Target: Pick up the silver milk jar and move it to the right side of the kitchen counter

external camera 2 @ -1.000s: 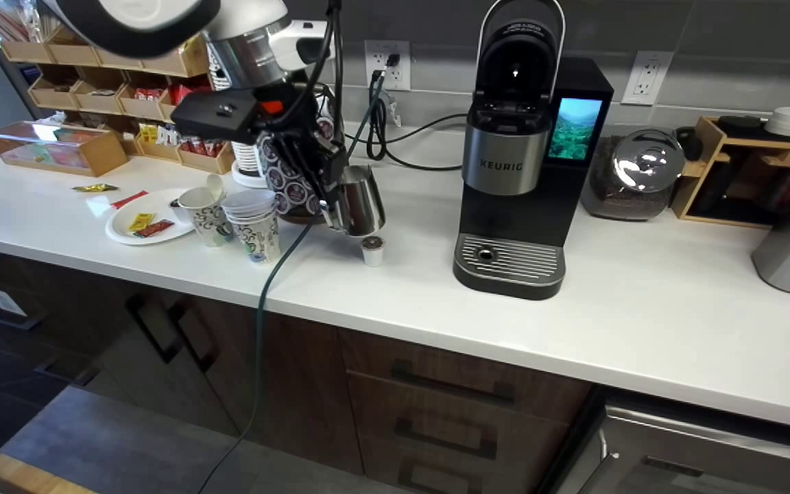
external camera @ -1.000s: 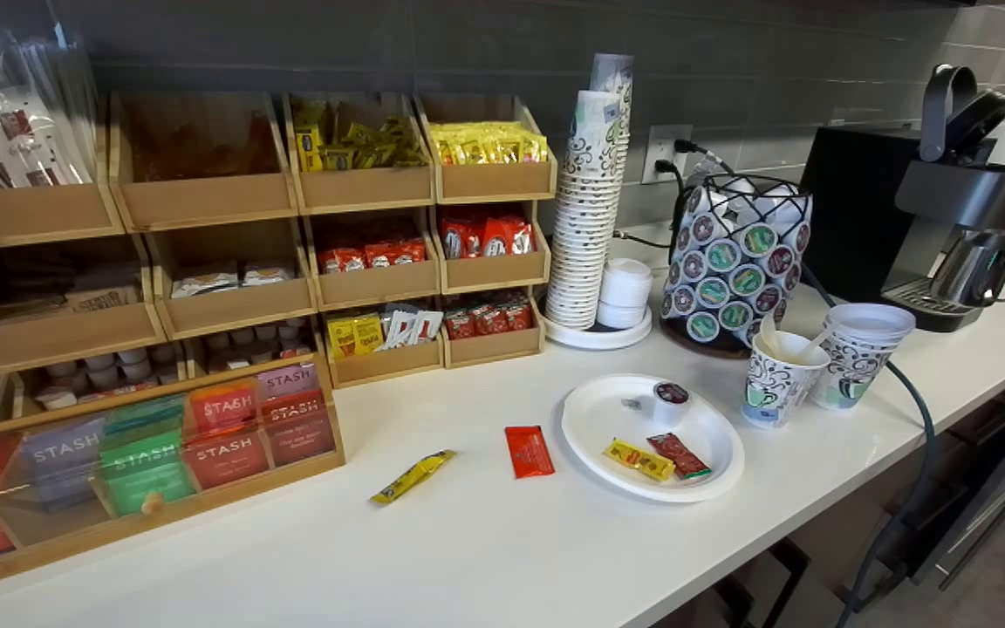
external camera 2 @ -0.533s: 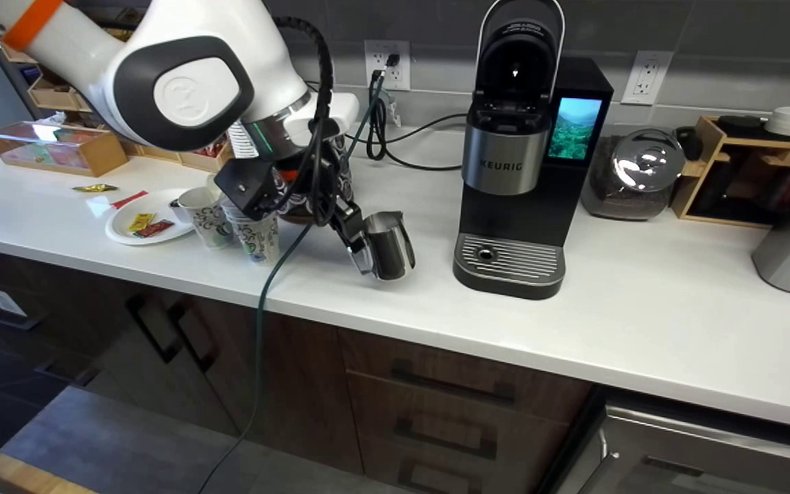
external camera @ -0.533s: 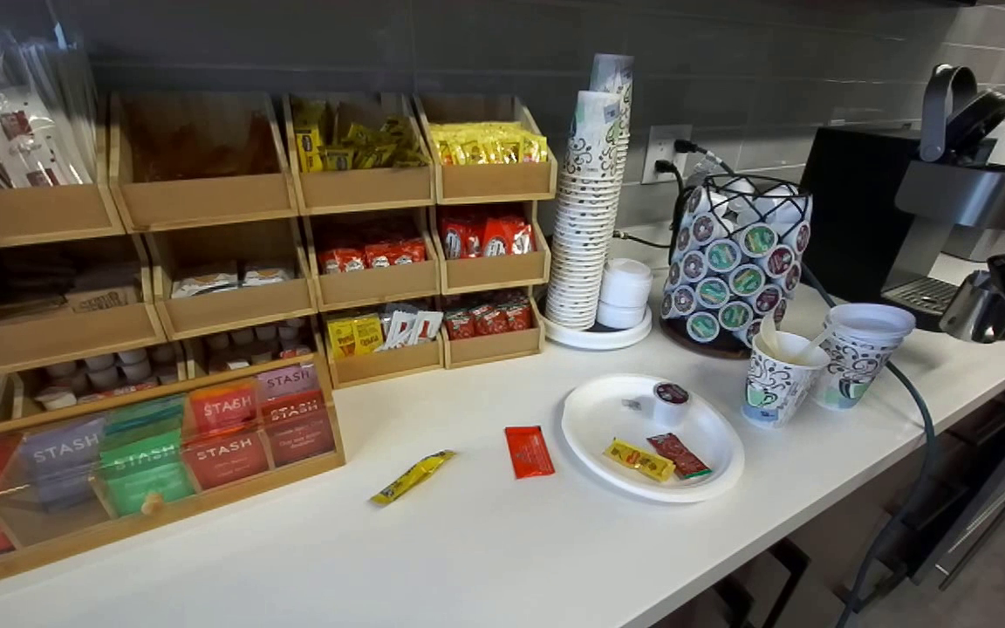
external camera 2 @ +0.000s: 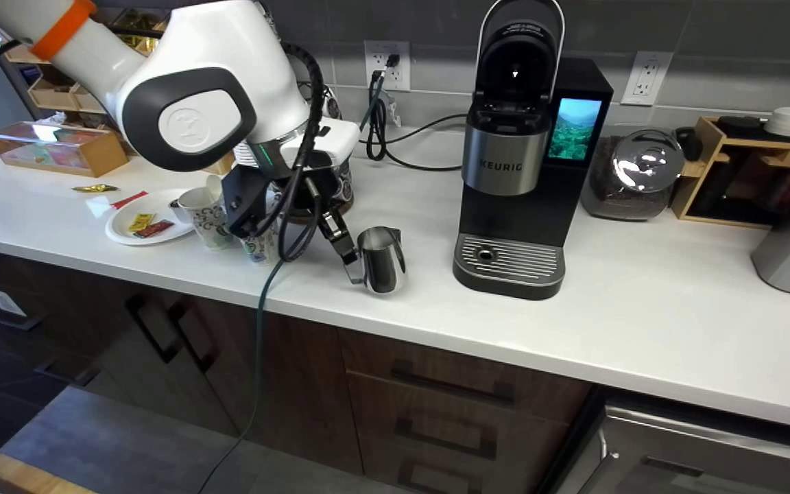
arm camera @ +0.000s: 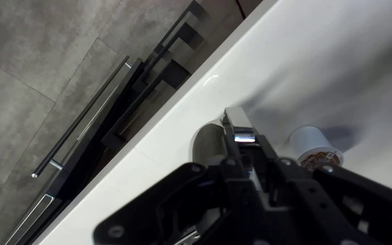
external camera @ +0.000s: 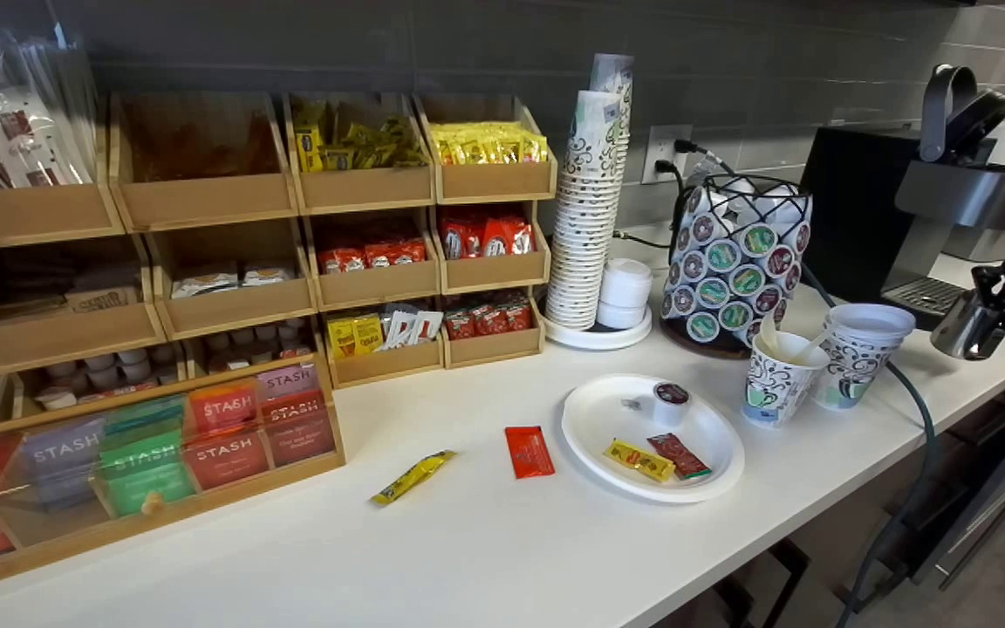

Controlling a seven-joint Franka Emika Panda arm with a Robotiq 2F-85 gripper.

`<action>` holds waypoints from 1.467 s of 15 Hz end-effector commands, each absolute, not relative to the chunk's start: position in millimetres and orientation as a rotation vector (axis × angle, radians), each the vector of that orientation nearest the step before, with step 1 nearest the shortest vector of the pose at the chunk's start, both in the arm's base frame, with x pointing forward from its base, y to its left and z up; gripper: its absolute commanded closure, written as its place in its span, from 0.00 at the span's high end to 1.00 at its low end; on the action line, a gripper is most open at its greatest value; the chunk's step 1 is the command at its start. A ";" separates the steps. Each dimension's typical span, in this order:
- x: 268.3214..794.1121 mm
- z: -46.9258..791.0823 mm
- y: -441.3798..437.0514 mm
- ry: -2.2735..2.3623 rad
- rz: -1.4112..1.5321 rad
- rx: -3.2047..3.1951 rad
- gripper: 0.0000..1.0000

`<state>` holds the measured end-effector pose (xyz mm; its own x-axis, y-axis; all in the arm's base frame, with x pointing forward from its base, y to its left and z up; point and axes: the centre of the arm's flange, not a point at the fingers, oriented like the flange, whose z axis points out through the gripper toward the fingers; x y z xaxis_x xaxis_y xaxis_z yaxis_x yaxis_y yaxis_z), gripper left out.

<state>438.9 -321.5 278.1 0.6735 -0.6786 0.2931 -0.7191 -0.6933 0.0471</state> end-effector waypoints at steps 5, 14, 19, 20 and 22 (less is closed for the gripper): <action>436.5 269.7 -342.9 -1.337 0.368 2.729 0.04; 444.4 256.0 -343.7 -1.307 0.299 2.725 0.43; 438.6 339.3 -340.5 -1.240 0.420 2.751 0.80; 432.6 358.8 -336.4 -1.188 0.424 2.784 0.87; 414.9 388.1 -323.6 -1.001 0.366 2.888 1.00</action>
<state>446.5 -344.0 335.5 0.6607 -0.6935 0.2874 -0.7199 -0.6938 -0.0194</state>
